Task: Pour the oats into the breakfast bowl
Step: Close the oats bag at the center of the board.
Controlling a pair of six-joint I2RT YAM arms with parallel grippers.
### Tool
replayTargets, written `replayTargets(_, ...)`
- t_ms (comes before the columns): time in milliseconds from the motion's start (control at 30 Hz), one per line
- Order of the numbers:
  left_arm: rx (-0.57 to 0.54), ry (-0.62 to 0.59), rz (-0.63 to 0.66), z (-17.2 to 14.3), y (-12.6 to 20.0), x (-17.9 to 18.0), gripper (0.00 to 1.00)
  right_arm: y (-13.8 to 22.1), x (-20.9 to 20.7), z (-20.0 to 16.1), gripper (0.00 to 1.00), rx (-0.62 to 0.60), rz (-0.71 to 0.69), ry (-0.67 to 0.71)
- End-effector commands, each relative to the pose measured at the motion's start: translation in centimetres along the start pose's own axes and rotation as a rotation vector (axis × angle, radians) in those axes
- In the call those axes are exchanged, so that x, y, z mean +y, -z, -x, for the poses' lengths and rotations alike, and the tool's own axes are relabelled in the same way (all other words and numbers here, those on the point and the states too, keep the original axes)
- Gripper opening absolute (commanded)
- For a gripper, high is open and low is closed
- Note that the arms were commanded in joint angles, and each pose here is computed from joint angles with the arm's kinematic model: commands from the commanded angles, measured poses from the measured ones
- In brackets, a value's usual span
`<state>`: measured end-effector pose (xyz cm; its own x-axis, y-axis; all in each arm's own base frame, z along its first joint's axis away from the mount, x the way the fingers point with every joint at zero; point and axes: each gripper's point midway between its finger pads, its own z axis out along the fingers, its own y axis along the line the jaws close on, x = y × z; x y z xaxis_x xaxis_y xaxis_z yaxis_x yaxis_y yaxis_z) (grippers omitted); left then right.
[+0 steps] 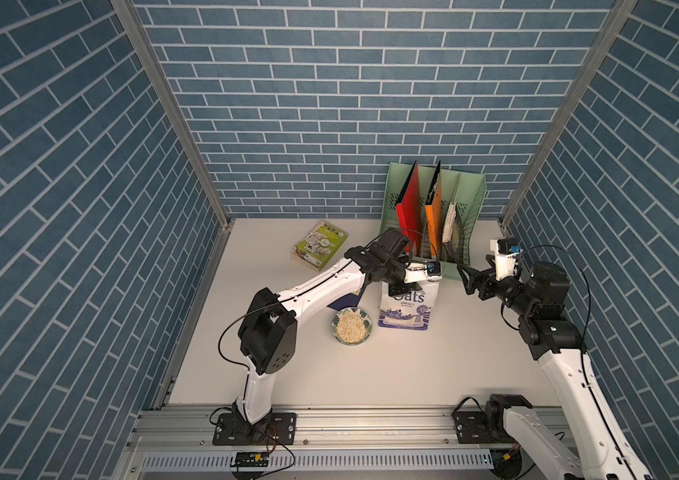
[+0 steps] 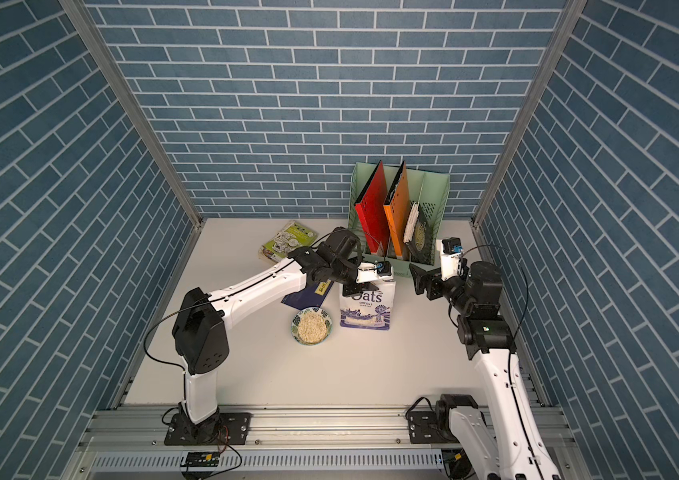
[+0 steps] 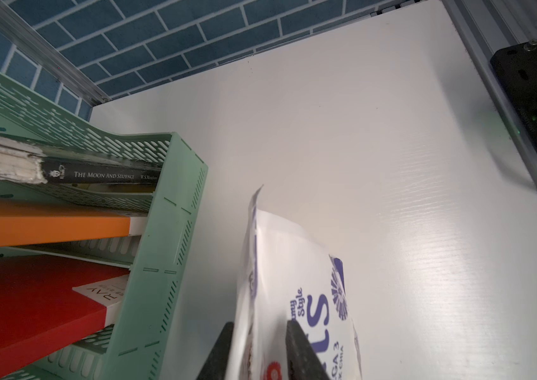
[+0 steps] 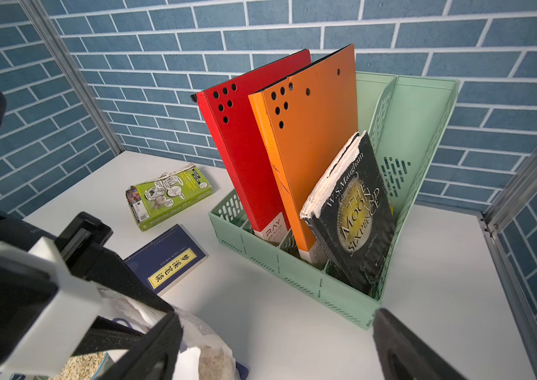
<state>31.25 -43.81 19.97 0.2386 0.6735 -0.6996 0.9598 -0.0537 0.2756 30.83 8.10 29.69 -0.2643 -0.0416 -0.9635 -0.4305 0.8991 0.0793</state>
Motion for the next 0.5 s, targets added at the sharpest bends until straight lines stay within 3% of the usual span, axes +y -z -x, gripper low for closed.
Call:
replayTargets(0, -0.011, -0.011, -0.018, 0.9, 0.3, -0.5, 0.25, 0.0, -0.3, 0.3, 0.94, -0.033, -0.013, -0.040)
replayTargets(133, -0.018, -0.013, -0.020, 1.4, 0.6, -0.5, 0.23, -0.3, -0.5, -0.9, 0.94, -0.004, -0.016, -0.046)
replayTargets(367, -0.014, -0.023, -0.002, 1.7, 0.9, -0.2, 0.02, -0.5, -0.7, -1.7, 0.95, 0.018, -0.026, -0.038)
replayTargets(467, -0.021, -0.028, 0.005, 2.0, 1.1, -0.1, 0.00, -0.5, -0.8, -1.8, 0.98, 0.020, -0.031, -0.034)
